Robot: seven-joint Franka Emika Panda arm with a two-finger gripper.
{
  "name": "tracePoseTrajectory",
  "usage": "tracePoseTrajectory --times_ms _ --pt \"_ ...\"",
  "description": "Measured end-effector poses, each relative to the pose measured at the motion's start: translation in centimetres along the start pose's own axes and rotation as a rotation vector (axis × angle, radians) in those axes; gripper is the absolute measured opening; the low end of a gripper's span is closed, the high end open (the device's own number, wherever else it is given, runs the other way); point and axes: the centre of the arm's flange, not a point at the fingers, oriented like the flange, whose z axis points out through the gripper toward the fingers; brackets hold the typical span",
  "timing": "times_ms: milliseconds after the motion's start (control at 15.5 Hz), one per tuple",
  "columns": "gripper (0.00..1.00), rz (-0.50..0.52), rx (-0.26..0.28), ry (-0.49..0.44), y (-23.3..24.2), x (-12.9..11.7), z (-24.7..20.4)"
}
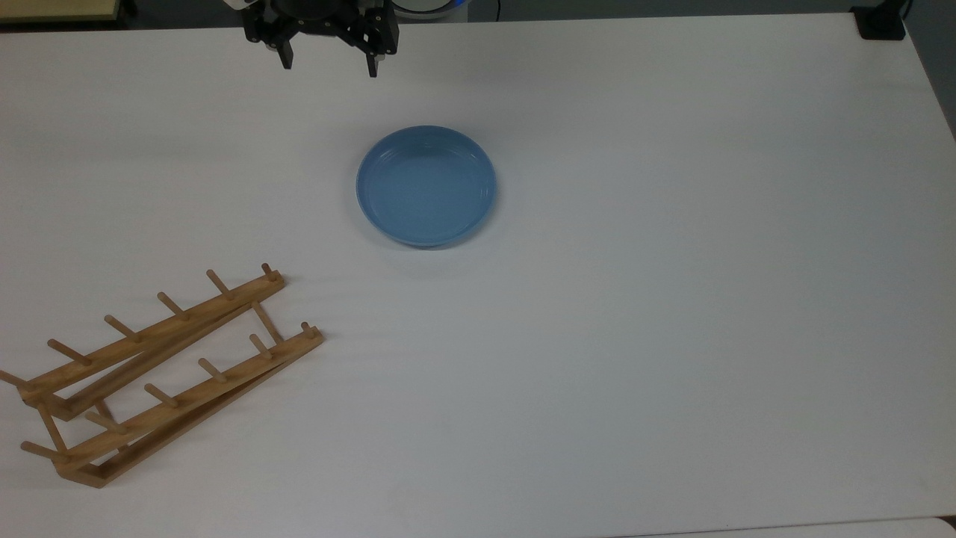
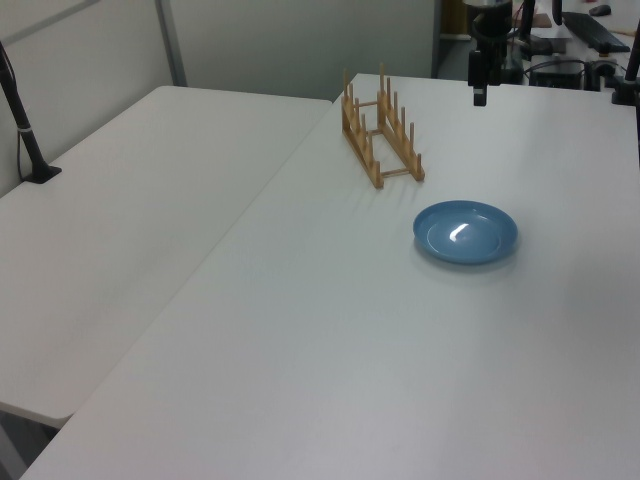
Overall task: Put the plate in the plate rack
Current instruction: 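Move the gripper down to the rim of the blue plate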
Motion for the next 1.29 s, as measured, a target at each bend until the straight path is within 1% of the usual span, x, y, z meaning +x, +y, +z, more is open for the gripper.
tracePoseTrajectory --times_ms 840,1099,1293 --pt "1.00 -0.005 0.000 -0.003 0.0 0.1 0.2" --pt "1.00 -0.109 0.000 -0.023 0.0 0.4 1.1" --pt "1.00 -0.138 0.002 -0.090 0.3 1.7 4.7"
